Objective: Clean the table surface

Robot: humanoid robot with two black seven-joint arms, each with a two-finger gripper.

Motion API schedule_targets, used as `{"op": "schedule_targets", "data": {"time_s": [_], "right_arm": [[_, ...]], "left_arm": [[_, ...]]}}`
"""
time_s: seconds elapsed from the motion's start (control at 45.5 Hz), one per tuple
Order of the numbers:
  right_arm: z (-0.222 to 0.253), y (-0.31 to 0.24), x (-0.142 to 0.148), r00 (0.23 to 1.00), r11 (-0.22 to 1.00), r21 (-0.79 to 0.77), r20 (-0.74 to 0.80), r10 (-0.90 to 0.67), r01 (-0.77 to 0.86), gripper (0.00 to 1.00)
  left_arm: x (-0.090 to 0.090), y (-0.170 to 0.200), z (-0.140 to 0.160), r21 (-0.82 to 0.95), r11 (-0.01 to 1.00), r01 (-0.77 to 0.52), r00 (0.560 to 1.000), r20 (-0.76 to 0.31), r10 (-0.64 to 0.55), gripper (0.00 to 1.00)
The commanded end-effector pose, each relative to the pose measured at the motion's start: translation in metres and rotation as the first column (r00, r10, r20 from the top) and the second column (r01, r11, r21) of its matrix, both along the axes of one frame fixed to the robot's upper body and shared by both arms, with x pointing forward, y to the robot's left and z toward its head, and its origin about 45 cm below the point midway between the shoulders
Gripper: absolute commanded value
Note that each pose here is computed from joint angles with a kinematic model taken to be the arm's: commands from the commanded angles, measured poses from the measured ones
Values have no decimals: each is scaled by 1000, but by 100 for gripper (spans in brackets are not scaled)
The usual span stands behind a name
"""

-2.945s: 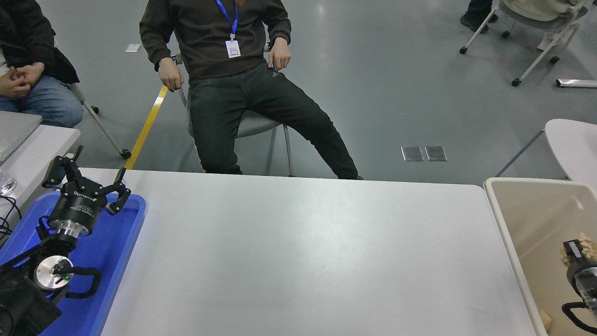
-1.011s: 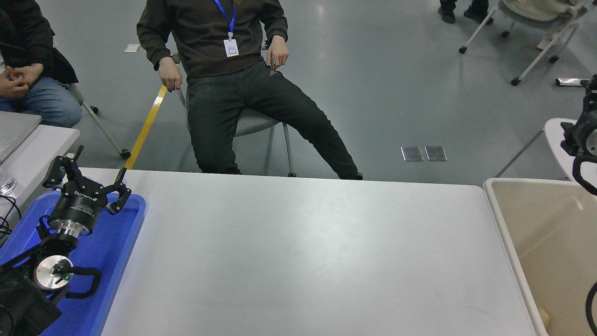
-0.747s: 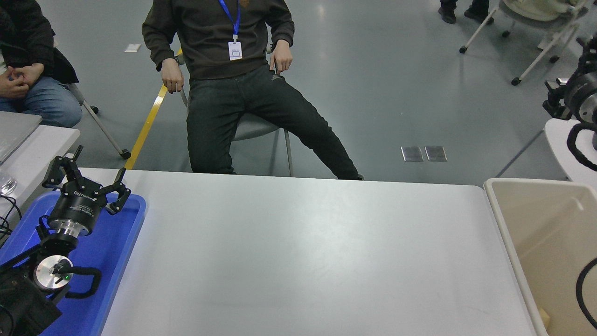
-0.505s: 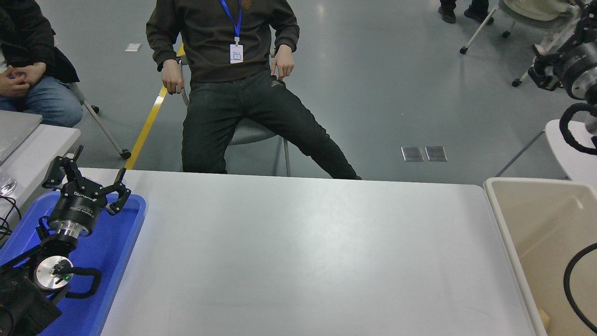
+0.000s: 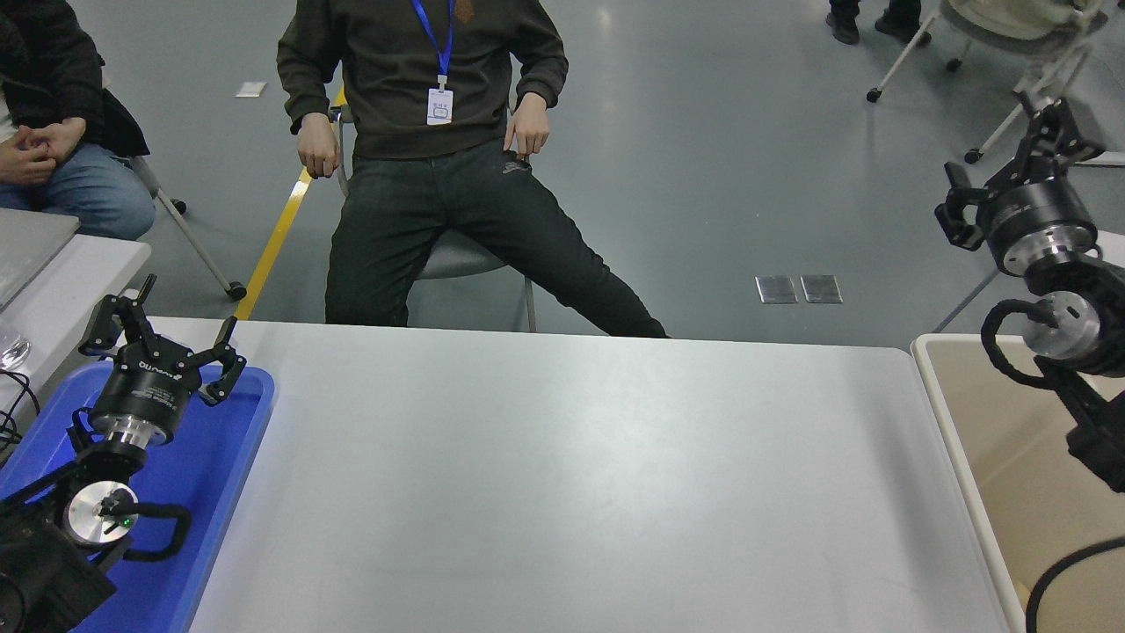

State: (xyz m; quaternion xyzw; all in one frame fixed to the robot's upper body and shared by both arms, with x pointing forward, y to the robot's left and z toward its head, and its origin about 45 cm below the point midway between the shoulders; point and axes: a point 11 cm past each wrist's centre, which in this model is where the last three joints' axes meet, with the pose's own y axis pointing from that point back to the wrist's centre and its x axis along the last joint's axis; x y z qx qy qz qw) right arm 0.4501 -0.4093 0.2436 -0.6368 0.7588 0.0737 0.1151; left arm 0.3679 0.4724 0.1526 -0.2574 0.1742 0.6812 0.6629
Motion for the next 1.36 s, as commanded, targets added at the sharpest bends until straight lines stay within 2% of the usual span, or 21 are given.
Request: {"op": "schedule_targets", "data": {"time_s": [0.0, 0.264, 1.341], "right_arm": [[-54, 6, -32, 998, 1000, 18, -59, -7, 8, 99], [-77, 8, -47, 996, 999, 29, -87, -16, 19, 99], [-75, 39, -42, 997, 995, 86, -53, 49, -44, 99]], "left_arm": [[0, 0, 0, 0, 1000, 0, 1000, -1, 0, 100], [0, 0, 0, 0, 1000, 0, 1000, 0, 0, 100], [0, 0, 0, -1, 1000, 1, 1000, 1, -1, 100]]}}
